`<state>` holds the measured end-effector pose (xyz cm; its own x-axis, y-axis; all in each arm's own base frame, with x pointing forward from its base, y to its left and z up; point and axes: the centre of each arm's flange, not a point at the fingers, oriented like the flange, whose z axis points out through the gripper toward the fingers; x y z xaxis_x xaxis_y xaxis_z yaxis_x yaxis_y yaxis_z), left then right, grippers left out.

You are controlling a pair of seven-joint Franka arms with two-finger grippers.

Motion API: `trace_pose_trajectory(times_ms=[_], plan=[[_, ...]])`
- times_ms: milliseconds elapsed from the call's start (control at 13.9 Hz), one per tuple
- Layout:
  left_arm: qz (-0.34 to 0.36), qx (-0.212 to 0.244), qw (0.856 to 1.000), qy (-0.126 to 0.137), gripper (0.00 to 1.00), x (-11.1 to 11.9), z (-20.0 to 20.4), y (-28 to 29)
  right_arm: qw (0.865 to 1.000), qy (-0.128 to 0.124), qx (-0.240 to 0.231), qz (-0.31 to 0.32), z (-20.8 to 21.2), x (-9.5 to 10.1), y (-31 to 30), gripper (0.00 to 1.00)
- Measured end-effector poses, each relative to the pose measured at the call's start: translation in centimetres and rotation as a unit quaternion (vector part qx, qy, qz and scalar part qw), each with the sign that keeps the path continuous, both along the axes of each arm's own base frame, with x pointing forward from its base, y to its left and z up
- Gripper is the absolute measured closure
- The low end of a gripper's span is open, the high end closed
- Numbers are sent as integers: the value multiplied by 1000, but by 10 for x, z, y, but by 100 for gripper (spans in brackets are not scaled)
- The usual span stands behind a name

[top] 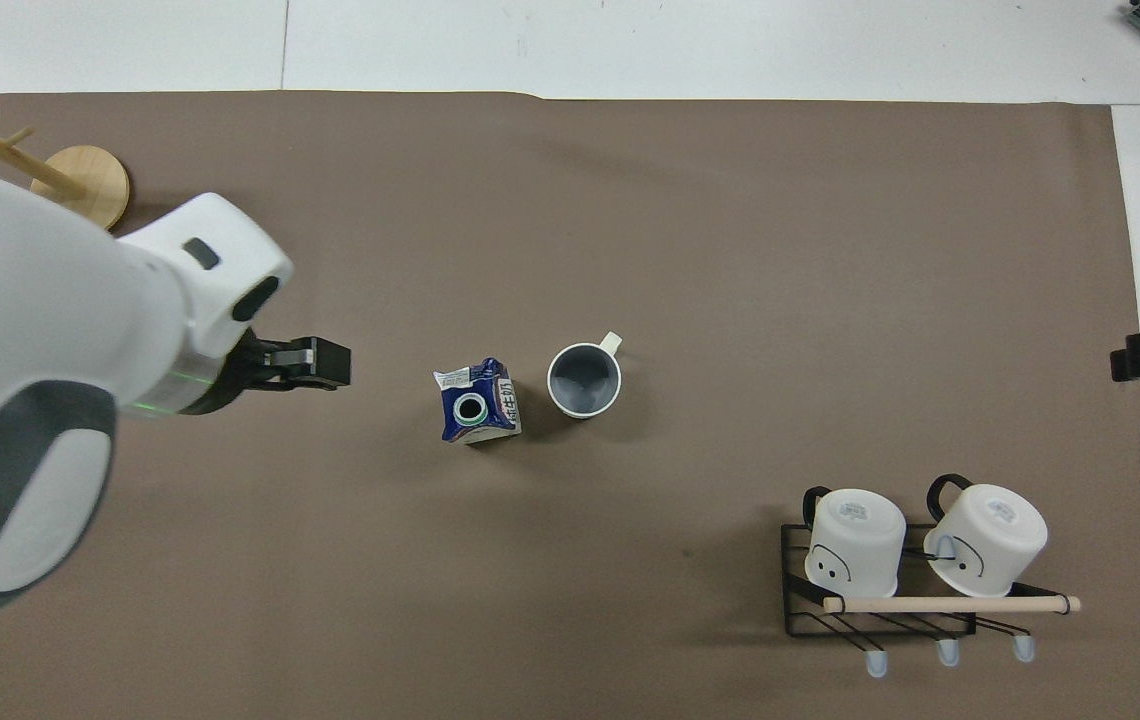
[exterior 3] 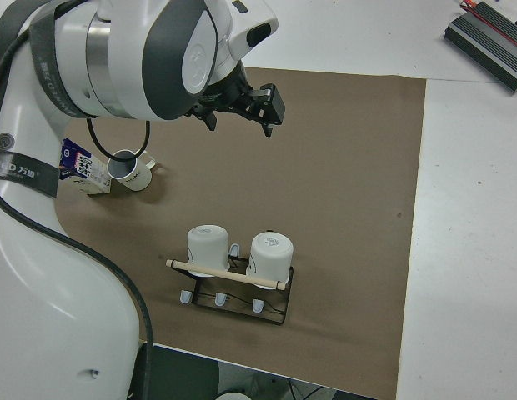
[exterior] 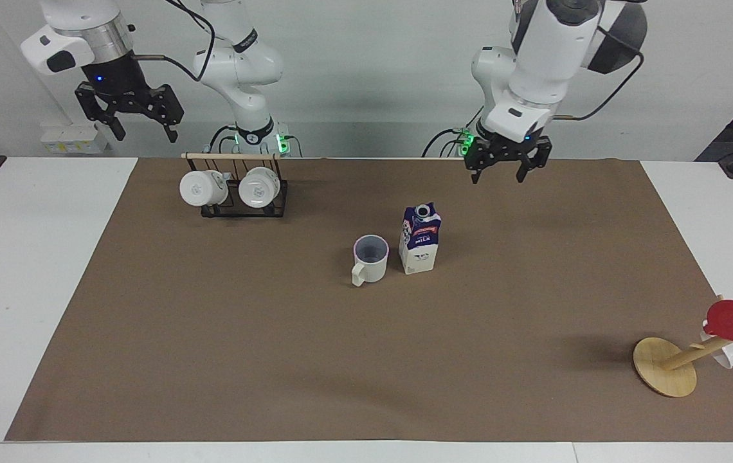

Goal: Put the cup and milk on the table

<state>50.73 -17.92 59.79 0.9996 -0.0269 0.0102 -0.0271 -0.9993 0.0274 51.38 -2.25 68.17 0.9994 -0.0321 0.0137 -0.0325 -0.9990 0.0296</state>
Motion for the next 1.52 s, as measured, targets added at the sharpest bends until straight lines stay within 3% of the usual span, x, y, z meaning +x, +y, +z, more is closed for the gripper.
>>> trace_pose_trajectory(times_ms=[505,1082,1515], plan=[[-19,-1,1000,-4,0,-4,55,120,1000,1,0,-3,9,-5,0,0],[-50,19,998,-18,0,-6,84,142,1000,2,0,-6,8,-5,0,0],[-52,21,998,-8,0,16,71,139,1000,16,1,-6,4,-8,0,0]])
